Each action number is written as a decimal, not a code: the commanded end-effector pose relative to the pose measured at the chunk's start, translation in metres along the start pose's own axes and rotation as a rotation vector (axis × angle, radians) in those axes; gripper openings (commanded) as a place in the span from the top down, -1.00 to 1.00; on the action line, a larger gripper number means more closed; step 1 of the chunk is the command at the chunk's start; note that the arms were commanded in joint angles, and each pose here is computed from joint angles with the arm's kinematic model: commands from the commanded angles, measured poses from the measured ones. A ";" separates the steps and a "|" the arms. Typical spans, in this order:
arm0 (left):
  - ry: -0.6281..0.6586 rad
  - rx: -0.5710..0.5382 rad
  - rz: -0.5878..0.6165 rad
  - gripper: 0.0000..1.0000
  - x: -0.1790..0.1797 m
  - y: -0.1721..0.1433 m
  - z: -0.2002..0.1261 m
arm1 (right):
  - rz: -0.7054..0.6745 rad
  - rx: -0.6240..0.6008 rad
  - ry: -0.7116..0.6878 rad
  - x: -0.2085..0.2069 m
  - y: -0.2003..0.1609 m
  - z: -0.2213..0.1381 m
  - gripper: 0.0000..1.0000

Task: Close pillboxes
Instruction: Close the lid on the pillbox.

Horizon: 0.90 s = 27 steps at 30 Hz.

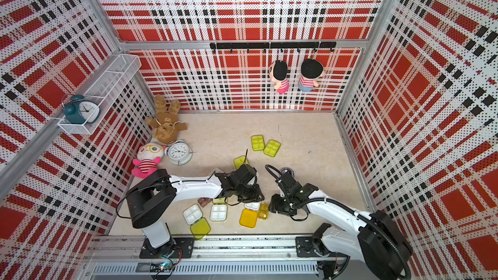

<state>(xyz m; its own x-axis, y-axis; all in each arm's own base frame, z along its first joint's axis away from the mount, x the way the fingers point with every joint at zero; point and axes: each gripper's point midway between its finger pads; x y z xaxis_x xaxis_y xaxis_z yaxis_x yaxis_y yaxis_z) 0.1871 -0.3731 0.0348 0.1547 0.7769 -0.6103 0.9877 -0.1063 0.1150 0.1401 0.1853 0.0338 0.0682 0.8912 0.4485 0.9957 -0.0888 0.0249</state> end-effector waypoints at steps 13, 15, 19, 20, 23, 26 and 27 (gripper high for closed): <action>-0.031 -0.042 -0.008 0.60 0.001 0.009 -0.017 | -0.042 -0.009 0.021 0.024 0.011 0.009 -0.12; -0.026 -0.041 -0.010 0.60 0.004 0.009 -0.018 | -0.041 0.000 0.012 0.023 0.009 0.013 -0.12; -0.018 -0.042 -0.015 0.61 0.011 0.007 -0.021 | -0.028 0.008 0.003 0.018 0.006 0.019 -0.12; -0.016 -0.042 -0.017 0.61 0.013 0.006 -0.022 | -0.026 0.010 -0.001 0.016 0.005 0.020 -0.12; -0.013 -0.044 -0.020 0.61 0.016 0.006 -0.025 | -0.020 0.010 -0.010 0.014 0.005 0.021 -0.12; -0.010 -0.048 -0.020 0.61 0.019 0.006 -0.027 | -0.016 0.017 -0.023 0.010 0.003 0.024 -0.12; -0.009 -0.048 -0.021 0.61 0.020 0.006 -0.028 | -0.015 0.020 -0.027 0.009 0.003 0.025 -0.12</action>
<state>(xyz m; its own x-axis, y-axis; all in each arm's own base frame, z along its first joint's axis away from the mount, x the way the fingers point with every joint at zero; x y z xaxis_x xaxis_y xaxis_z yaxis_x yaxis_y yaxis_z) 0.1934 -0.3437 0.0372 0.1160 0.7833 -0.6107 0.9916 -0.0559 0.1166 0.1498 0.2107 0.0271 0.0364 0.8859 0.4625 0.9980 -0.0561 0.0290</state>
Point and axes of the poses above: each gripper's point midway between its finger pads, its own z axis out along the fingers, its own x axis along the line the jaws close on, y = z × x, and after that the axes turned 1 degree about z, right-handed
